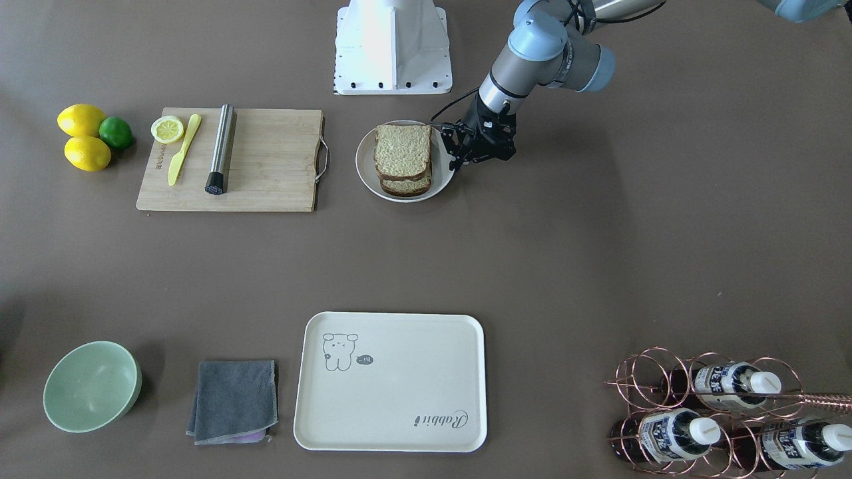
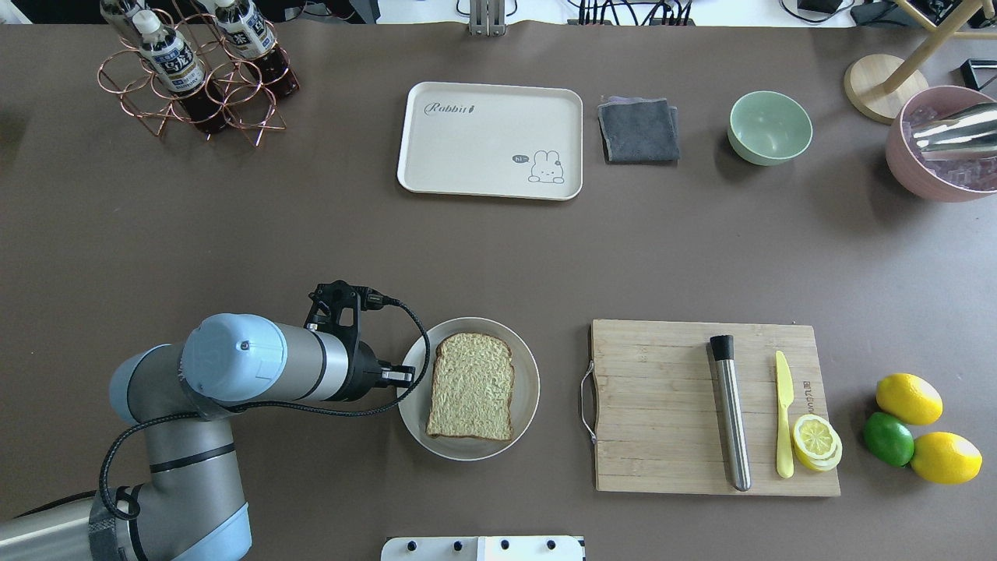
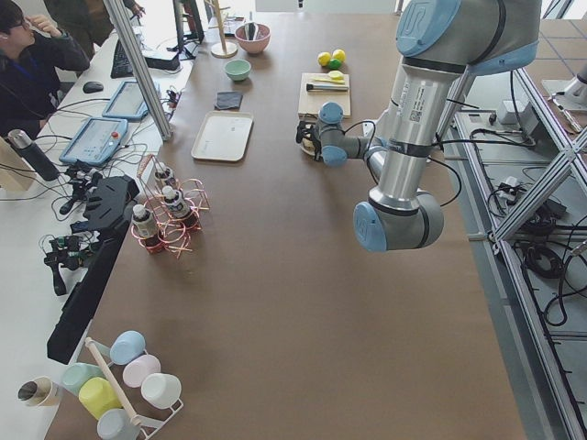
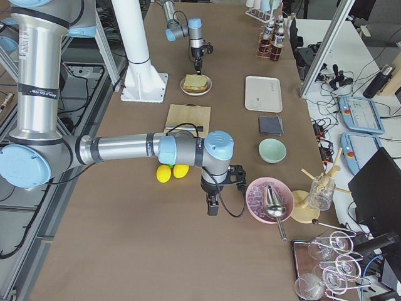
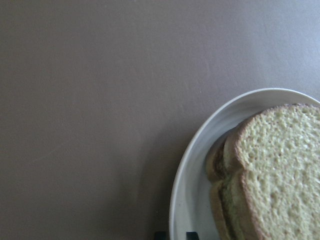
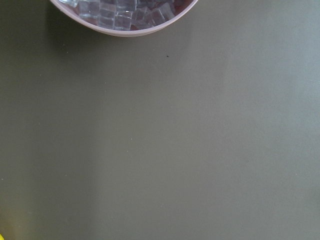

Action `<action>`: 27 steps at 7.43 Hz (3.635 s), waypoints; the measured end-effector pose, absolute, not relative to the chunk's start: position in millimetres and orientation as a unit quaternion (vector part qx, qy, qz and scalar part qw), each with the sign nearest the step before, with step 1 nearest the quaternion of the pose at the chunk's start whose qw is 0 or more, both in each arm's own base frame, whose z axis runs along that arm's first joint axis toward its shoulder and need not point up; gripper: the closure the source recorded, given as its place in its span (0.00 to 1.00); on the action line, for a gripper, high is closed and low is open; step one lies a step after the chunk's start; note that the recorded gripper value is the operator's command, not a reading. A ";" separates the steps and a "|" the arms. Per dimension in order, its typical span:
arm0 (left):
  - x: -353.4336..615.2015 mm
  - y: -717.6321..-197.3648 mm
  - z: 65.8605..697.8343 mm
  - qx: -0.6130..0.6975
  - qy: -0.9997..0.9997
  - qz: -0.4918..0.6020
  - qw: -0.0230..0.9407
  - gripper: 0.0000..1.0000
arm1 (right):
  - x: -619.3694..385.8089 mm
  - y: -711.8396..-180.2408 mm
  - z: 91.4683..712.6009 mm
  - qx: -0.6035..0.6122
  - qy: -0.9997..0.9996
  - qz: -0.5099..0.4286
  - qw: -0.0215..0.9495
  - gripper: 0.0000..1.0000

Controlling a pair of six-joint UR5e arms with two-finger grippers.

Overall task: Make sandwich and place on tray
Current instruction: 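Lift and carry the plate with the left gripper onto the white tray, then lower the plate onto the tray and open the left gripper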

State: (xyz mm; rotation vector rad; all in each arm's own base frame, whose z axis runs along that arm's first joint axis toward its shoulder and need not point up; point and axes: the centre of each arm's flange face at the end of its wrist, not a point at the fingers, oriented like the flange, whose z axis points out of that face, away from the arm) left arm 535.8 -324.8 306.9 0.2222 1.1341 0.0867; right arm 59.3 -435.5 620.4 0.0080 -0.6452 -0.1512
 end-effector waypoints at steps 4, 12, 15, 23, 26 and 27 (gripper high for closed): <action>535.1 -326.1 308.8 0.090 0.536 0.051 0.838 1.00 | 59.3 -436.1 620.3 0.004 -0.317 -0.074 0.946 0.00; 466.4 -512.4 222.1 0.049 0.536 -0.016 0.842 1.00 | 59.5 -434.6 627.9 -0.003 -0.316 -0.071 0.946 0.00; 485.5 -594.4 205.2 0.055 0.525 -0.049 0.848 1.00 | 59.5 -437.4 628.1 -0.003 -0.315 -0.070 0.946 0.00; 537.5 -705.4 241.1 0.085 0.498 -0.094 0.858 1.00 | 59.4 -439.3 626.6 -0.002 -0.315 -0.070 0.946 0.00; 547.5 -707.1 244.3 0.097 0.492 -0.098 0.859 0.01 | 59.4 -439.3 627.2 -0.002 -0.315 -0.070 0.946 0.00; 548.4 -706.5 240.6 0.100 0.495 -0.097 0.858 0.01 | 59.4 -438.7 627.6 -0.003 -0.316 -0.069 0.946 0.00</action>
